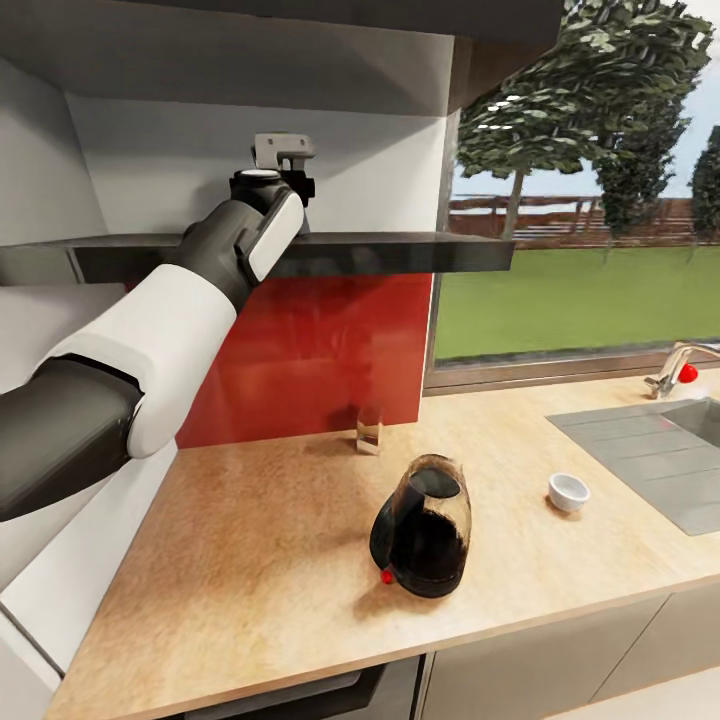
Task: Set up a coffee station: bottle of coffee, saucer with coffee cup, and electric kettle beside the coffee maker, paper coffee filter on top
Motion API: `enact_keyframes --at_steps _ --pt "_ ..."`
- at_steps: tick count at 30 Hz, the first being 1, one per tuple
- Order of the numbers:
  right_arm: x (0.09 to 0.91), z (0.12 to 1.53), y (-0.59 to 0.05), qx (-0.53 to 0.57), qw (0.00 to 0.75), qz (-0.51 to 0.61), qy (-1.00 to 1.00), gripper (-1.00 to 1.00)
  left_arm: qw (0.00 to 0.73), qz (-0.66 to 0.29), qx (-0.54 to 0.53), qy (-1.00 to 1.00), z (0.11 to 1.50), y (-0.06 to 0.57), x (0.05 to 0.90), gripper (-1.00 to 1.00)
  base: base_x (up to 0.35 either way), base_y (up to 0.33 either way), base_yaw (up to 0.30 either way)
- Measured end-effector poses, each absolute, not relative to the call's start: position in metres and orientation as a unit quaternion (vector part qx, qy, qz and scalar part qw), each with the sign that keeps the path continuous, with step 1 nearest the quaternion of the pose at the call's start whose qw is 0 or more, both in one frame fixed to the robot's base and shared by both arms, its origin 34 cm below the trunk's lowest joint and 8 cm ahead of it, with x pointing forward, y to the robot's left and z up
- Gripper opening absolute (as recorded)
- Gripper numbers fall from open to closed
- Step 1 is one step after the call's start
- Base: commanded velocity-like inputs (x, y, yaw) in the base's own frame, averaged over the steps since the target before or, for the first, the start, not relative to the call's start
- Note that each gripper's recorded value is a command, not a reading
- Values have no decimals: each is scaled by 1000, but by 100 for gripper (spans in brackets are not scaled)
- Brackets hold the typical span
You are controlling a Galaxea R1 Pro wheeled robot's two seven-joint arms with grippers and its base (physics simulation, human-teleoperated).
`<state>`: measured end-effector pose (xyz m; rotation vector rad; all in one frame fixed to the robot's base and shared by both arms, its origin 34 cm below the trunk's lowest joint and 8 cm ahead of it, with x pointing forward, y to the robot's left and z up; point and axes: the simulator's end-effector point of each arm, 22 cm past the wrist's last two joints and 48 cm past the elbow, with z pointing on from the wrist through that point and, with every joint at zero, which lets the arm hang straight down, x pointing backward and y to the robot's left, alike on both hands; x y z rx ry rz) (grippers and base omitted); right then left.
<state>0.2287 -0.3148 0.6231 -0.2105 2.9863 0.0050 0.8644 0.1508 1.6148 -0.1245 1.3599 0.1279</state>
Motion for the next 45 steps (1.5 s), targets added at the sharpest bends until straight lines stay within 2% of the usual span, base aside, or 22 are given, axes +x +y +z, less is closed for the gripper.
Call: enact_keyframes --at_steps 29,30,45 --pt "229 623 -314 -70 74 2 995 100 775 53 -62 627 1597 151 870 100 48 0 0" --pt "229 623 -314 -70 74 2 995 100 774 54 -62 628 1595 151 871 -100 2 0 0" --pt "229 623 -314 -70 74 2 995 100 773 53 -62 629 1593 150 871 -100 0 0 0"
